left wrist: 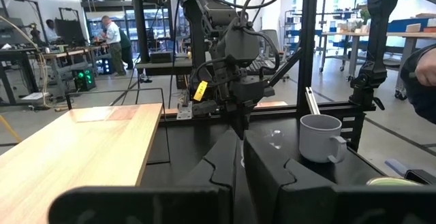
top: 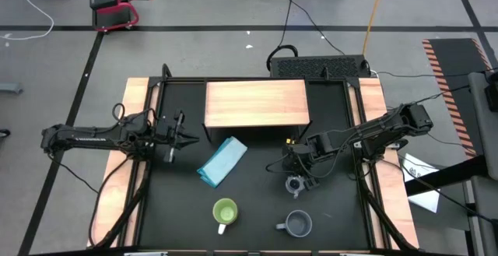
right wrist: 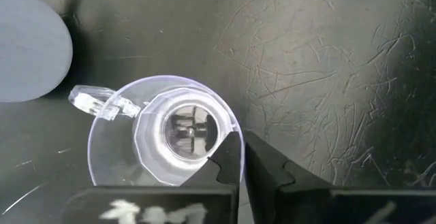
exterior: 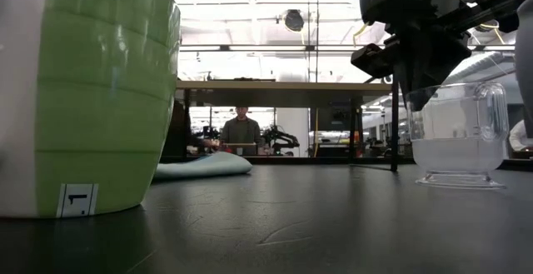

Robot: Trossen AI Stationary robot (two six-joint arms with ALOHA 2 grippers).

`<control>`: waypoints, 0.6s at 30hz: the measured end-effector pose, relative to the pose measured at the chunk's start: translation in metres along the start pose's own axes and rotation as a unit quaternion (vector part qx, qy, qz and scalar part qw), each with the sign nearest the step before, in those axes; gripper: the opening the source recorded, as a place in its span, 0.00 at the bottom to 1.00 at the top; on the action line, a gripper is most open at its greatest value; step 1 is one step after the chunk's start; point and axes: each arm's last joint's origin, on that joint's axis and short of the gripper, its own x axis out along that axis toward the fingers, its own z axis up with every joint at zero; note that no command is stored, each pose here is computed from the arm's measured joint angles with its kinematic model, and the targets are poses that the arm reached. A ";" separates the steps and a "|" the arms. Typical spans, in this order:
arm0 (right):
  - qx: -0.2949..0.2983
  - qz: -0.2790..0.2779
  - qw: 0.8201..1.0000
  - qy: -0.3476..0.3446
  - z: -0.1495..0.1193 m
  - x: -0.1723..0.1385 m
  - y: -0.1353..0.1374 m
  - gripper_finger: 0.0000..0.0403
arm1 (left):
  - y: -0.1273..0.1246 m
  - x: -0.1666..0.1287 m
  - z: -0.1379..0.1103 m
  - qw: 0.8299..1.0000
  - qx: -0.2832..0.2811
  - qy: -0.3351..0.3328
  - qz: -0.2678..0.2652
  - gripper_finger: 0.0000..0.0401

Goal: Stack small to large cups/mugs on shelf
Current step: Put the transparent mug on the shelf

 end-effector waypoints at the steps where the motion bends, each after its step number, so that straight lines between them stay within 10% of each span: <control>1: 0.000 0.000 1.000 0.000 0.000 0.000 0.000 0.01 | 0.000 0.000 0.000 1.000 0.000 0.000 0.000 0.08; 18: -0.007 -0.003 1.000 -0.009 0.003 -0.002 0.000 0.00 | 0.000 0.000 0.000 1.000 0.000 0.000 0.000 0.08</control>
